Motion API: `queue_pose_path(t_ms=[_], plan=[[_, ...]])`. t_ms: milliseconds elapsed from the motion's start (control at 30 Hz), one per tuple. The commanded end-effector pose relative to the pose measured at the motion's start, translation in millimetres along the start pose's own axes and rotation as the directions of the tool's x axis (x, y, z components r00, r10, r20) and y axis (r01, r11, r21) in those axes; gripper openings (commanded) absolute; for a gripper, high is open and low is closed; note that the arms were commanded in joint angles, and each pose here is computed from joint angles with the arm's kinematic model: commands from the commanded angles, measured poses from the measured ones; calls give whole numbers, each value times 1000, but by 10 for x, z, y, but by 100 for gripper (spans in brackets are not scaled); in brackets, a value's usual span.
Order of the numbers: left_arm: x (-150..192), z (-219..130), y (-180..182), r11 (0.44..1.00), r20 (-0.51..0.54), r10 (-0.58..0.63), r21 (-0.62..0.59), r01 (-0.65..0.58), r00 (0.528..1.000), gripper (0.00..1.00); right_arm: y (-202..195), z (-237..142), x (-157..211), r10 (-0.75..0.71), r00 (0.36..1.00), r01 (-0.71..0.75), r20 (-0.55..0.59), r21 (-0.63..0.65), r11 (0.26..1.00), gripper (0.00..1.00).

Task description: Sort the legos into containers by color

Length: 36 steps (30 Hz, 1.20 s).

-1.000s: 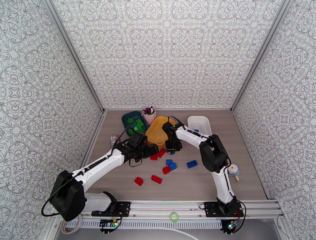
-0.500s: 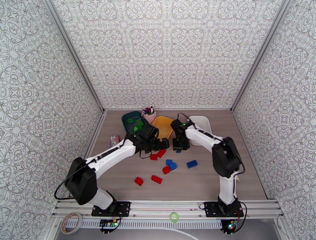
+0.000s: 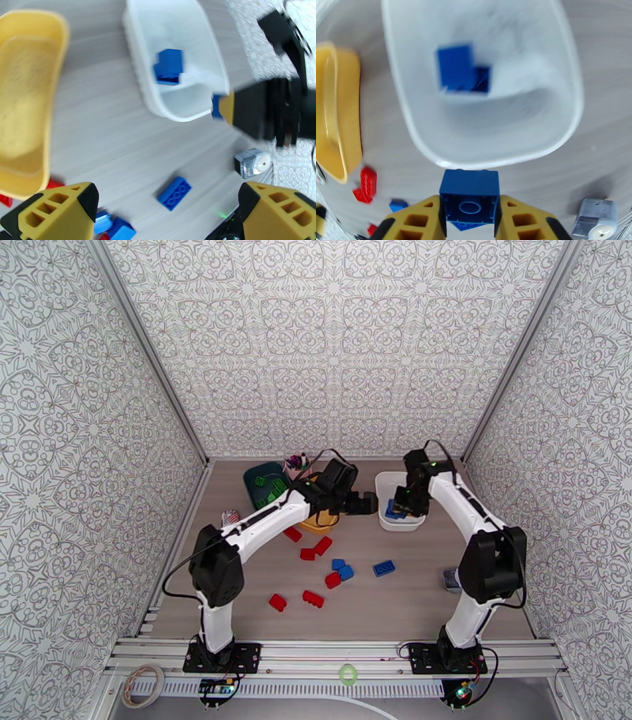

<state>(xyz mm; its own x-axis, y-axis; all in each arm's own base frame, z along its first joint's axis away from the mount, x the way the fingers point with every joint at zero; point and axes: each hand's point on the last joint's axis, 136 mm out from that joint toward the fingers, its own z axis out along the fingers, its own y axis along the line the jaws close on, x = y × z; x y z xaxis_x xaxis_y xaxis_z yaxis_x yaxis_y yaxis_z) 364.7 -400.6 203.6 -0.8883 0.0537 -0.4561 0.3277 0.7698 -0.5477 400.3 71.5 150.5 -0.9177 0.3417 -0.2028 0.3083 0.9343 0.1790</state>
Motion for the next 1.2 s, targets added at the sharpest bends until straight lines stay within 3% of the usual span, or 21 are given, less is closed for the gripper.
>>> queue_pose_path(t_ms=[0,400,667,1000,1167], plan=[[57,34,-148,999,-49,32,39,-30,998,99,-16,32,-191,4,1000,-4,-7,9,1000,33],[122,-20,-75,1000,-58,5,27,-3,998,99,179,385,-675,5,999,-5,-54,3,1000,34],[196,-99,9,1000,-62,-20,14,21,998,99,250,504,-749,-19,996,18,-85,-13,1000,47],[160,-243,142,999,-23,-50,-13,50,998,99,293,77,-877,-40,999,40,-4,-30,999,57],[142,-320,274,996,6,-50,-75,50,999,100,313,-227,-753,-43,999,44,23,-65,997,58]])
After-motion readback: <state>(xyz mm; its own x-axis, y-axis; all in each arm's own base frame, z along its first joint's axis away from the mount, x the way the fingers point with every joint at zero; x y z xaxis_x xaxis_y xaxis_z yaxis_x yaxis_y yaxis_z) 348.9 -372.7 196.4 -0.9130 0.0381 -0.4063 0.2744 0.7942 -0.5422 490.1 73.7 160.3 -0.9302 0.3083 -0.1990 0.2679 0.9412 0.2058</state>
